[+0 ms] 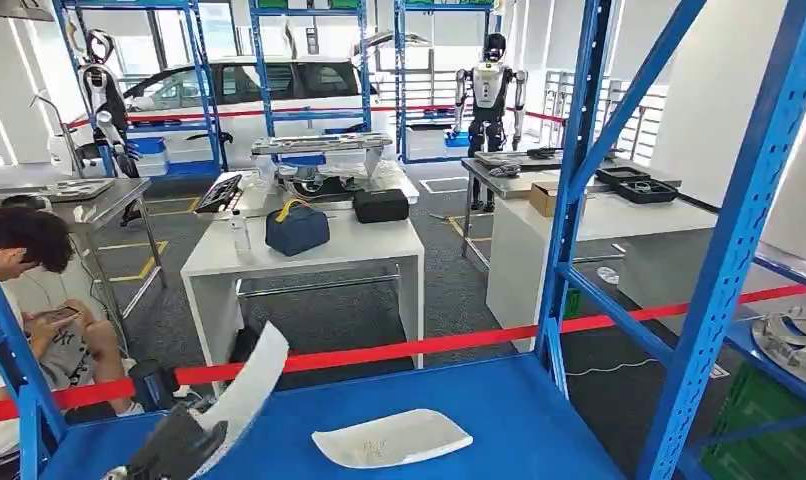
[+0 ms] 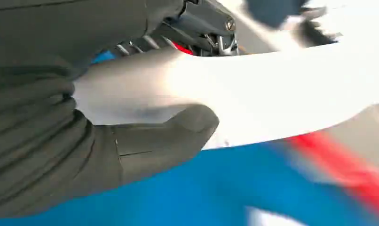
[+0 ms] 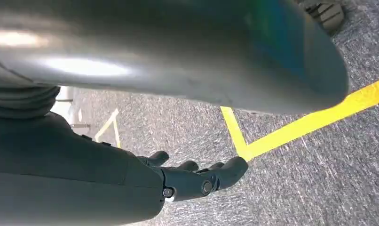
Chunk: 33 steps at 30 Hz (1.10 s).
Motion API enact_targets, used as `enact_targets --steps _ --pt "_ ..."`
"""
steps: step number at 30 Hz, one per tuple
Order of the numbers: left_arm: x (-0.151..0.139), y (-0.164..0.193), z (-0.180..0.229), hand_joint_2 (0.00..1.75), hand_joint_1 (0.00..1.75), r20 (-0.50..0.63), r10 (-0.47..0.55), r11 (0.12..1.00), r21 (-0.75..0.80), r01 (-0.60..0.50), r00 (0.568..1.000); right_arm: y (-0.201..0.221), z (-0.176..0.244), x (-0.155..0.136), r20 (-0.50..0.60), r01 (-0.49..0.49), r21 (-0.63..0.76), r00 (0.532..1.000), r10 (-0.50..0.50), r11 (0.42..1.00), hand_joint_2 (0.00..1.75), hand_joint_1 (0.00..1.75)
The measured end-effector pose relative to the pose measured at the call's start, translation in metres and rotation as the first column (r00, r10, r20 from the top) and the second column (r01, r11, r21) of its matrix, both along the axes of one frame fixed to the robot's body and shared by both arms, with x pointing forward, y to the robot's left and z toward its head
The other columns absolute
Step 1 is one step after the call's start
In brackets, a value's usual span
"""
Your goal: Take the parts from the cabinet and place them on the table.
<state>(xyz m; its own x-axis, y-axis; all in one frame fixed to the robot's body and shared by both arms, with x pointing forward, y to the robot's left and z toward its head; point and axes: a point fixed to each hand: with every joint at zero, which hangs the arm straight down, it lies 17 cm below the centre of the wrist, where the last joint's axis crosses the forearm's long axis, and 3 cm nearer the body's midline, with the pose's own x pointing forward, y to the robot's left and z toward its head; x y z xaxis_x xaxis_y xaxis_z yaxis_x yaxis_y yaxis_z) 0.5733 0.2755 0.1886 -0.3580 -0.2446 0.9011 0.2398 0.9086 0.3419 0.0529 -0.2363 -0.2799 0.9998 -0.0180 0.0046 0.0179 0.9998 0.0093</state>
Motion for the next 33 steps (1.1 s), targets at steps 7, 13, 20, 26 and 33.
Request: enact_targets --steps 7,13,20,26,33 --pt "-0.036 -0.009 0.120 1.75 1.75 0.230 -0.095 0.890 -0.416 0.186 0.969 0.001 0.000 -0.002 -0.003 0.019 0.002 1.000 -0.019 1.000 0.00 0.00" --pt "-0.062 -0.007 0.156 1.75 1.75 0.339 -0.101 0.865 -0.434 0.250 0.935 0.001 0.000 -0.001 0.000 0.022 0.003 1.000 -0.022 1.000 0.00 0.00" --pt "-0.087 -0.024 0.181 1.75 1.75 0.408 -0.202 0.821 -0.426 0.381 0.890 0.005 0.000 0.001 0.006 0.031 0.008 1.000 -0.031 0.999 0.00 0.00" --pt "-0.095 -0.035 0.188 1.75 1.75 0.424 -0.227 0.803 -0.428 0.415 0.876 0.005 0.000 0.001 0.007 0.036 0.008 0.999 -0.036 0.999 0.00 0.00" --pt "-0.101 -0.038 0.198 1.75 1.75 0.452 -0.232 0.799 -0.417 0.434 0.861 0.006 0.000 0.001 0.001 0.039 0.009 0.999 -0.039 0.999 0.00 0.00"
